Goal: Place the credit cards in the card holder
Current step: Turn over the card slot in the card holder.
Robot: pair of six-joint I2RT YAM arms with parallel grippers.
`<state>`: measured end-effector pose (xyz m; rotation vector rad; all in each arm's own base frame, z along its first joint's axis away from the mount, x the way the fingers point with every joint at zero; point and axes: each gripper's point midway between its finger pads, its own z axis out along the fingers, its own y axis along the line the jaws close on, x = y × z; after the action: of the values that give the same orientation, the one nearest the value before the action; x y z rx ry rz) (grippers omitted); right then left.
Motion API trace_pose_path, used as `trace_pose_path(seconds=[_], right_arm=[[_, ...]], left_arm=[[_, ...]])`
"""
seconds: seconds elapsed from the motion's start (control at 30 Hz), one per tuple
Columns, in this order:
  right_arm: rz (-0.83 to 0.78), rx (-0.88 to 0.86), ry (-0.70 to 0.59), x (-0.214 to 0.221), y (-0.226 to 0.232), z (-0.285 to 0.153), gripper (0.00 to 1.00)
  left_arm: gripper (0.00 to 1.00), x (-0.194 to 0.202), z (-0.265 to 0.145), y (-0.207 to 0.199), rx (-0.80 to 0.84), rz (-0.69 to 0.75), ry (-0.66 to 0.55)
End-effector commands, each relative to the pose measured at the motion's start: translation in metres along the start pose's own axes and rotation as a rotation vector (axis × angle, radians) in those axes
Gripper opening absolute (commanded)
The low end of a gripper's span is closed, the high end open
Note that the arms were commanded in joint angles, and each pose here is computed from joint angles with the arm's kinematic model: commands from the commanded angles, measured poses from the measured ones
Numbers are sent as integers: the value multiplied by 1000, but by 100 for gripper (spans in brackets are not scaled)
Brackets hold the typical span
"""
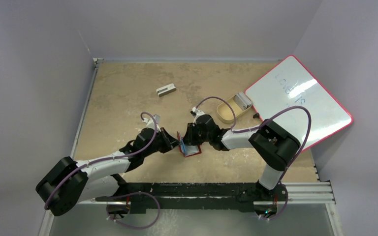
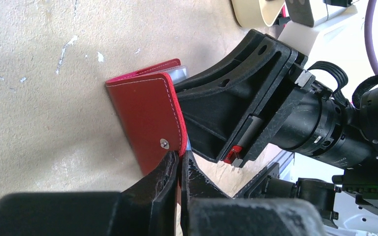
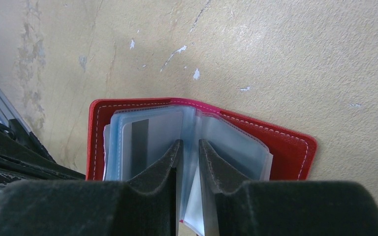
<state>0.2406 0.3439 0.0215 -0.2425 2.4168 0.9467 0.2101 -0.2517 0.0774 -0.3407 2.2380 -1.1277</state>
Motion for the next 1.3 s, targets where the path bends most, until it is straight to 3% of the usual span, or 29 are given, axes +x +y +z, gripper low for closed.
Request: trace_pose_path(seconds=[0.0, 0.2, 0.5, 0.83, 1.27], right_arm=[[2, 5, 45, 14, -3, -3, 22], [15, 10, 49, 14, -2, -6, 27], [-10, 64, -44, -19, 1, -39, 38], [-34, 4, -104, -39, 23, -50, 46], [-49, -29, -52, -26, 40, -35, 56]], left_arm=[[0, -8, -1, -19, 78, 0, -34], [0, -9, 1, -9, 15, 8, -31], [0, -12, 1, 8, -123, 48, -19], [0, -12, 2, 7, -120, 45, -14], [0, -13, 1, 3, -110, 40, -20]])
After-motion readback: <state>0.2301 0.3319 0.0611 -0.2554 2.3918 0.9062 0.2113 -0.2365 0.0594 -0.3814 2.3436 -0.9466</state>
